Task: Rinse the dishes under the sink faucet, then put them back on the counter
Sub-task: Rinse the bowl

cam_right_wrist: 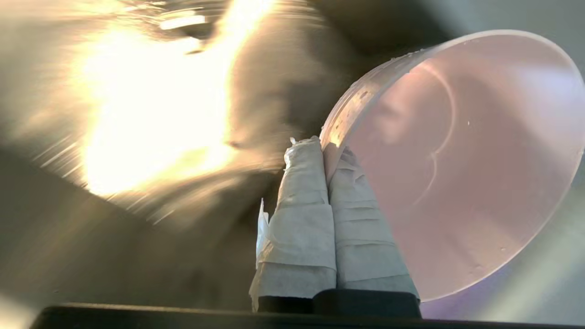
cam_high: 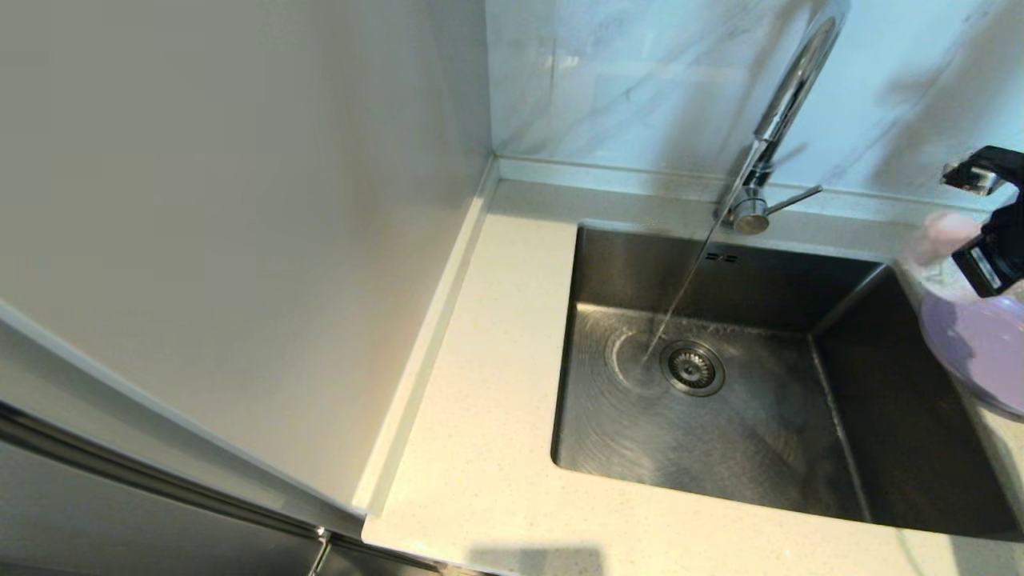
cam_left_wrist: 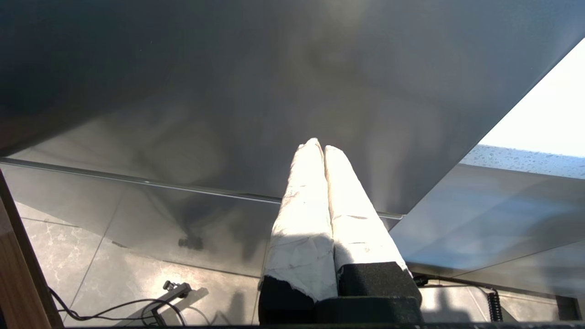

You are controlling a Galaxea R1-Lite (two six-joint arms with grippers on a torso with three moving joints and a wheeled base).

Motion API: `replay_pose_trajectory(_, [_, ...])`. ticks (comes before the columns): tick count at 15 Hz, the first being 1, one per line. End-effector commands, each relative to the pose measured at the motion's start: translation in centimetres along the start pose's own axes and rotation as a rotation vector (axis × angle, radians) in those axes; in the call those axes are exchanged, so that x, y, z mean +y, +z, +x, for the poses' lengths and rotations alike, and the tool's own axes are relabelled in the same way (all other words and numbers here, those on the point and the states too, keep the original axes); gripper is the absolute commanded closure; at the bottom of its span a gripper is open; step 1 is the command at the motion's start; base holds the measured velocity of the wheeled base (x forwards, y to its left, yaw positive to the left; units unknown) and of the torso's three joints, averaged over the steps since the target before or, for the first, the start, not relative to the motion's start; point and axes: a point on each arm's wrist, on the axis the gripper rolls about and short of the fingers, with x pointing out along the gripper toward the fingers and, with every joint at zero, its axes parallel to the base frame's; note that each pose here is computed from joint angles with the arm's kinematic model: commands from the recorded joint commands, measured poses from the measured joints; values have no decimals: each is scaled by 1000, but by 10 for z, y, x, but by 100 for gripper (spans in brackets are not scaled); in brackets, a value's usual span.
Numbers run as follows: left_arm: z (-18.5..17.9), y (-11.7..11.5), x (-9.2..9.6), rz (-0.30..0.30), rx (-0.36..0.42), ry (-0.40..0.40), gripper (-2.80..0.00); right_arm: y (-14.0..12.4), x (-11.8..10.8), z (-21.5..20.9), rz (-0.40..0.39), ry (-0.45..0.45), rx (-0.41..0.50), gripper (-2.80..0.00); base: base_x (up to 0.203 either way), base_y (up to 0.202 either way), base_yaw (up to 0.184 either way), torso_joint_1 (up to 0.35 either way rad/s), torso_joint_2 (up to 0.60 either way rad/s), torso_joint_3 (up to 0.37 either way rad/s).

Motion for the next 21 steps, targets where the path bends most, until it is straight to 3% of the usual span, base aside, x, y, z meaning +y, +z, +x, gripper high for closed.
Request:
replay_pose_trajectory(1, [0, 0, 0, 0, 0, 0, 0, -3, 31, -35, -235, 169, -109, 0, 0, 0, 0, 0, 0, 0])
replay_pose_trajectory(4, [0, 0, 0, 0, 0, 1, 0, 10, 68, -45, -412, 300, -166, 0, 0, 0, 0, 0, 0, 0])
replay_pose_trajectory(9, [0, 0, 0, 0, 0, 1, 0, 40, 131, -69, -663, 428, -317, 0, 0, 0, 0, 0, 0, 0])
replay_pose_trajectory(12, [0, 0, 0, 0, 0, 1, 0, 51, 172, -73, -741, 491, -305, 0, 0, 0, 0, 0, 0, 0])
replay_pose_trajectory(15, [0, 0, 0, 0, 0, 1, 0, 64, 202, -63, -661, 450, -244, 0, 0, 0, 0, 0, 0, 0])
replay_pose_trajectory(19, [0, 0, 0, 0, 0, 1, 0, 89, 224, -37, -422, 256, -192, 0, 0, 0, 0, 0, 0, 0])
replay_pose_trajectory(21, [0, 0, 0, 0, 0, 1, 0, 96, 227, -23, -351, 189, -199, 0, 0, 0, 0, 0, 0, 0])
